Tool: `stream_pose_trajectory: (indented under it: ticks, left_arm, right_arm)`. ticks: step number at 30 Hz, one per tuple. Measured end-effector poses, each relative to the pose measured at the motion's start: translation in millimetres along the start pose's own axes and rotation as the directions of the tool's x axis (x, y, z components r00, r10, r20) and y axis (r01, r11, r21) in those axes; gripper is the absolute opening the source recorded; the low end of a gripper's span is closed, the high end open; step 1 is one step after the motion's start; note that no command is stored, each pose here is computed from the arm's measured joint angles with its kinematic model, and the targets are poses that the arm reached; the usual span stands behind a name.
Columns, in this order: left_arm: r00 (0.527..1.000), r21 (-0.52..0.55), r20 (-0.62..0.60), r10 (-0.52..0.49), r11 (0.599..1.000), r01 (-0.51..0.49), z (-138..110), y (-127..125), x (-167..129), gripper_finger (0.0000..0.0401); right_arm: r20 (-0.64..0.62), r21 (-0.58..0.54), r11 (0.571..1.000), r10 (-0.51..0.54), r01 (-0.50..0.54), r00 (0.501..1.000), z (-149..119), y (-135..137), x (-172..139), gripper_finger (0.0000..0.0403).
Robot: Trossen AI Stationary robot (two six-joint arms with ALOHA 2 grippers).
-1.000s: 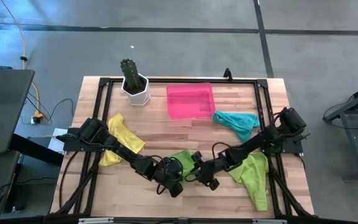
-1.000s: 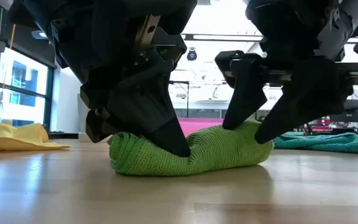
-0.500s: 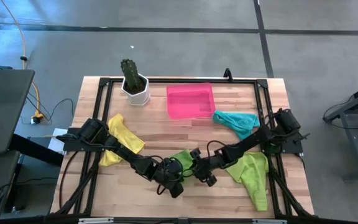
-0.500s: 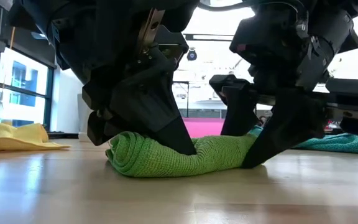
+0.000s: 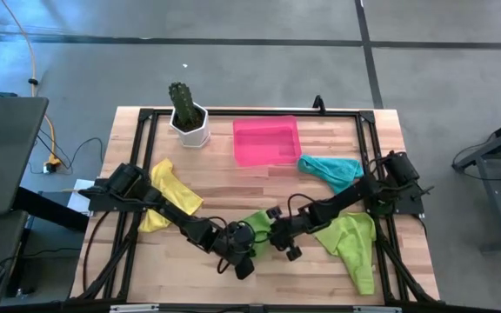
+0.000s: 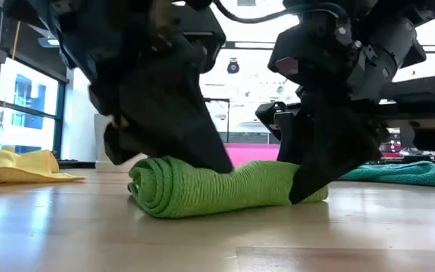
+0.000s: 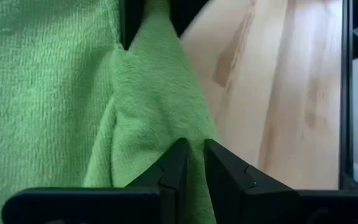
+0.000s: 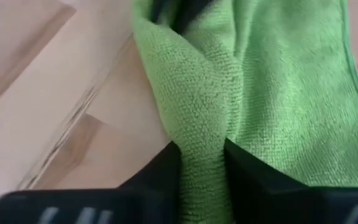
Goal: Roll microfiber towels into tight, uniform cylinder then place into a basket
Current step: Roll the green microfiber cloth
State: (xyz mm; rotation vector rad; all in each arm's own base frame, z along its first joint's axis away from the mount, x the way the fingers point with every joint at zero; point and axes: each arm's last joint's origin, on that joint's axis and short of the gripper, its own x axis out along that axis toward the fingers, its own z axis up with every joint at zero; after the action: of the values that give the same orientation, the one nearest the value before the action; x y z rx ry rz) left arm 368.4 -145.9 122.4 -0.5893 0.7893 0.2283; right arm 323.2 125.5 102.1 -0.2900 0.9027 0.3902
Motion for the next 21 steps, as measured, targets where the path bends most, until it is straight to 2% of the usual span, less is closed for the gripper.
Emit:
stream_pose_trajectory:
  ticks: [4, 8, 11, 14, 17, 21]
  left_arm:
    - [1.0, -0.001, -0.011, -0.018, 1.0, 0.018, 4.7, -3.3, -9.9, 0.0047]
    - [0.998, -0.005, -0.022, -0.065, 0.998, 0.065, 7.6, -8.6, -16.7, 0.0047]
    - [0.994, 0.028, -0.03, -0.105, 0.994, 0.106, 6.7, -14.4, -21.0, 0.0047]
    - [0.994, 0.121, -0.031, -0.101, 0.987, 0.104, 3.0, -16.7, -22.2, 0.0047]
    - [0.996, 0.219, -0.006, -0.084, 0.972, 0.083, 1.4, -18.4, -24.1, 0.0047]
    - [0.997, 0.359, 0.066, -0.033, 0.933, 0.007, -1.1, -20.3, -25.7, 0.0047]
  right_arm:
    - [-0.006, 0.076, 0.997, 0.025, -0.024, 1.0, -1.3, -3.7, -0.1, 0.0016]
    - [0.015, 0.147, 0.983, 0.11, -0.111, 0.994, -2.1, -10.7, 0.0, 0.0018]
    - [0.043, 0.219, 0.95, 0.218, -0.222, 0.975, -3.0, -17.9, -0.2, 0.0015]
    - [0.085, 0.307, 0.889, 0.329, -0.338, 0.941, -4.9, -29.6, -1.4, 0.0012]
    - [0.12, 0.415, 0.809, 0.405, -0.416, 0.906, -8.4, -42.0, -2.8, 0.0012]
    - [0.144, 0.557, 0.709, 0.431, -0.433, 0.891, -12.4, -56.4, -4.7, 0.0012]
